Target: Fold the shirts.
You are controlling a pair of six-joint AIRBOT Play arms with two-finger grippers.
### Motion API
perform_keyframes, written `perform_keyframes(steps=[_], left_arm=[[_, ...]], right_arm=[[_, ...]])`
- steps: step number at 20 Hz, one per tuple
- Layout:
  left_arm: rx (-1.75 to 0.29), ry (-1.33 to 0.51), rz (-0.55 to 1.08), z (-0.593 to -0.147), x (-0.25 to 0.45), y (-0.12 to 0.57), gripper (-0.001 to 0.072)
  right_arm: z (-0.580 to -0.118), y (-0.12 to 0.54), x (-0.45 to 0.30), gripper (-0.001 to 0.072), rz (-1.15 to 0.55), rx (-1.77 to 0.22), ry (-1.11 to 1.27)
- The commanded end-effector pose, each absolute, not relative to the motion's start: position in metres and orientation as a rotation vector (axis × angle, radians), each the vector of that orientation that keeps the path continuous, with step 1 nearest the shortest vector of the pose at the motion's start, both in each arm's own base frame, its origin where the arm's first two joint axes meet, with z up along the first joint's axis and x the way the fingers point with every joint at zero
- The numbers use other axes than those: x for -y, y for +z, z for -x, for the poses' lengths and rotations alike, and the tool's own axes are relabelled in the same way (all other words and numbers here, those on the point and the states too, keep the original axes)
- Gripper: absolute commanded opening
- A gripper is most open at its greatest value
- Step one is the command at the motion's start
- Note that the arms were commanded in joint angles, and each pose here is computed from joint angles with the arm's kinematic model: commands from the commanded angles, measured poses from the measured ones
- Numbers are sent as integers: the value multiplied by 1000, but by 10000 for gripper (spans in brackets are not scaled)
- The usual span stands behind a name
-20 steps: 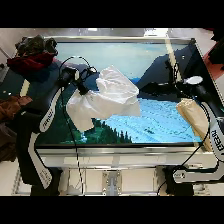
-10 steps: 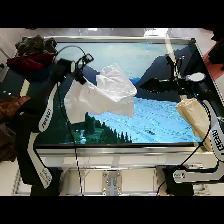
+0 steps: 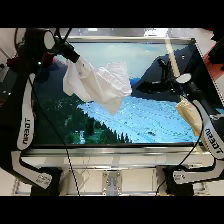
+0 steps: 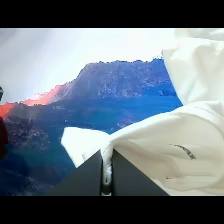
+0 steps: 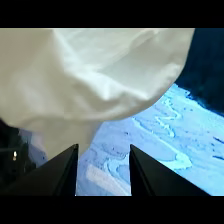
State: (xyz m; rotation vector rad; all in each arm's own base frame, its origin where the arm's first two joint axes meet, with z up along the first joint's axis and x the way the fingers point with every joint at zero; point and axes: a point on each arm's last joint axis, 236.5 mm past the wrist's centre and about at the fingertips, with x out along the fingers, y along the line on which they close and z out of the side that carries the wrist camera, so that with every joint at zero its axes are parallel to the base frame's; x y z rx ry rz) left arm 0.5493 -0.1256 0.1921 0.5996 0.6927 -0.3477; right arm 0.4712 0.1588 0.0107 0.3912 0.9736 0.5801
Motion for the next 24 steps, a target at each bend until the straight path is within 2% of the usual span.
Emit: perform_keyframes(steps=[1, 4, 7, 13, 20, 24], left_arm=[[-720, -364, -561, -526, 126, 206, 19], [-738, -377, -555, -522, 127, 203, 18], [-733, -378, -557, -523, 128, 204, 18], [-734, -378, -559, -523, 128, 204, 19], [-744, -381, -563, -523, 128, 198, 18], [-781, -389, -567, -521, 127, 181, 19]], right_arm=[[-502, -30, -173, 383, -509, -959, 458], [-491, -69, -200, 383, -700, -1074, 507], [-493, -76, -222, 381, -761, -1060, 544], [-491, -84, -232, 378, -740, -1065, 533], [-484, -71, -192, 379, -809, -1110, 584], [-496, -78, -179, 379, -835, -1095, 492]])
